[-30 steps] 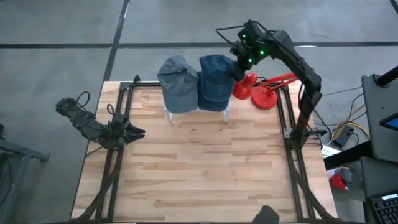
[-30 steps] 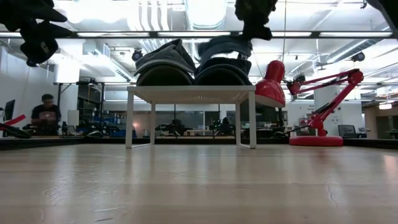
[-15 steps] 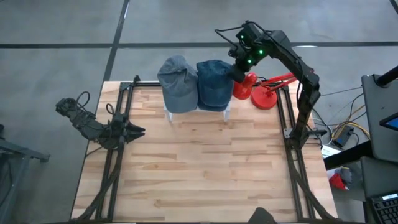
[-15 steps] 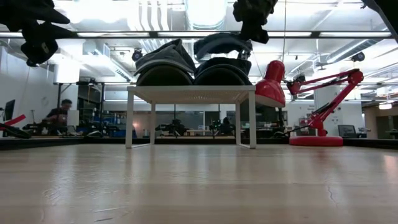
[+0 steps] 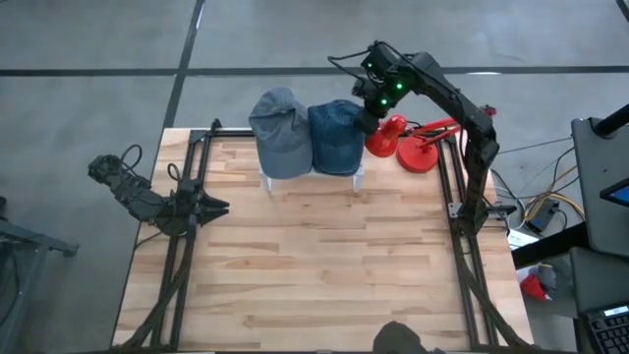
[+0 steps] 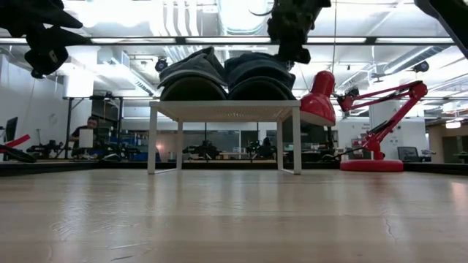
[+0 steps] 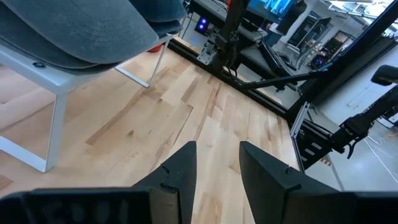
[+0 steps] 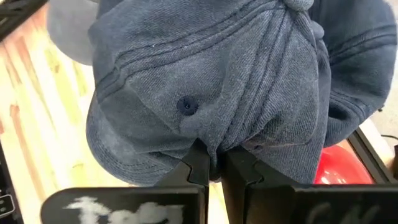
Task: Pick & Place hat
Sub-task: Stack the blue cap on the blue cap on the shelf, then return to Home Position
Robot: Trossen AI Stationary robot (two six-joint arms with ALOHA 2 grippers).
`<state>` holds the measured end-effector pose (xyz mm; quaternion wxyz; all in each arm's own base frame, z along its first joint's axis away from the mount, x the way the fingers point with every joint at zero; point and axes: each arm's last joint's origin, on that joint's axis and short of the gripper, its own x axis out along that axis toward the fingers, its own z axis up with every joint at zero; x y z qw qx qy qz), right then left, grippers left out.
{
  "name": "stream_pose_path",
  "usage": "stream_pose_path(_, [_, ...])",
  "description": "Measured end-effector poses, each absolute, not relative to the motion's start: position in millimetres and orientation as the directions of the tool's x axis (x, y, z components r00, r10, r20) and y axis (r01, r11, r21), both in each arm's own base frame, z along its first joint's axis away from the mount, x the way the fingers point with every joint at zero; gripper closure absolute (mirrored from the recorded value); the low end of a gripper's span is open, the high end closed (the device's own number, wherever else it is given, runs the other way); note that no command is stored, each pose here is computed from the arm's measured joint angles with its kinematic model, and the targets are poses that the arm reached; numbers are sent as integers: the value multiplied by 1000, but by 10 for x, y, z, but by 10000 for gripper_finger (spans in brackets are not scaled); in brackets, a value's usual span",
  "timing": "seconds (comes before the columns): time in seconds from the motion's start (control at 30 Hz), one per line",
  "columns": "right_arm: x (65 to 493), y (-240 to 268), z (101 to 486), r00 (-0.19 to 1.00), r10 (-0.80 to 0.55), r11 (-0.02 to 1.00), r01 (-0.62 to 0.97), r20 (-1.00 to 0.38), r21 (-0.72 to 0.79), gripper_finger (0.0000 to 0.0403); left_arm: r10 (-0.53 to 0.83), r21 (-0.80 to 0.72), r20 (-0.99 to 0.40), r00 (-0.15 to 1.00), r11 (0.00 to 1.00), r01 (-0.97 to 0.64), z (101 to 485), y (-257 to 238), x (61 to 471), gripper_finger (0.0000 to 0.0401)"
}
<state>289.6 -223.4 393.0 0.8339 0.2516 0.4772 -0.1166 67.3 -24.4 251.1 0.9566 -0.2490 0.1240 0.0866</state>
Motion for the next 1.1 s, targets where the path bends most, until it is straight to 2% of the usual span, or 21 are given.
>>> stream_pose_path(0.27, [2930,-2263,3863,499,57,842,442,-865,310,380,104,-456,-280,955,860,-227,2513,-245,673,279])
stream_pose_path(0.77, [2865,-2242,3915,497,53,839,448,-866,308,253,103,-457,-280,955,860,-227,2512,-245,673,279])
stream_pose_path(0.93, [2709,-2182,4038,490,37,815,490,-871,311,244,102,-458,-280,955,860,-226,2513,-245,673,279])
stream_pose_path(1.1, [2534,-2045,4258,518,-13,824,490,-855,284,251,99,-459,-280,955,860,-224,2514,-246,673,279])
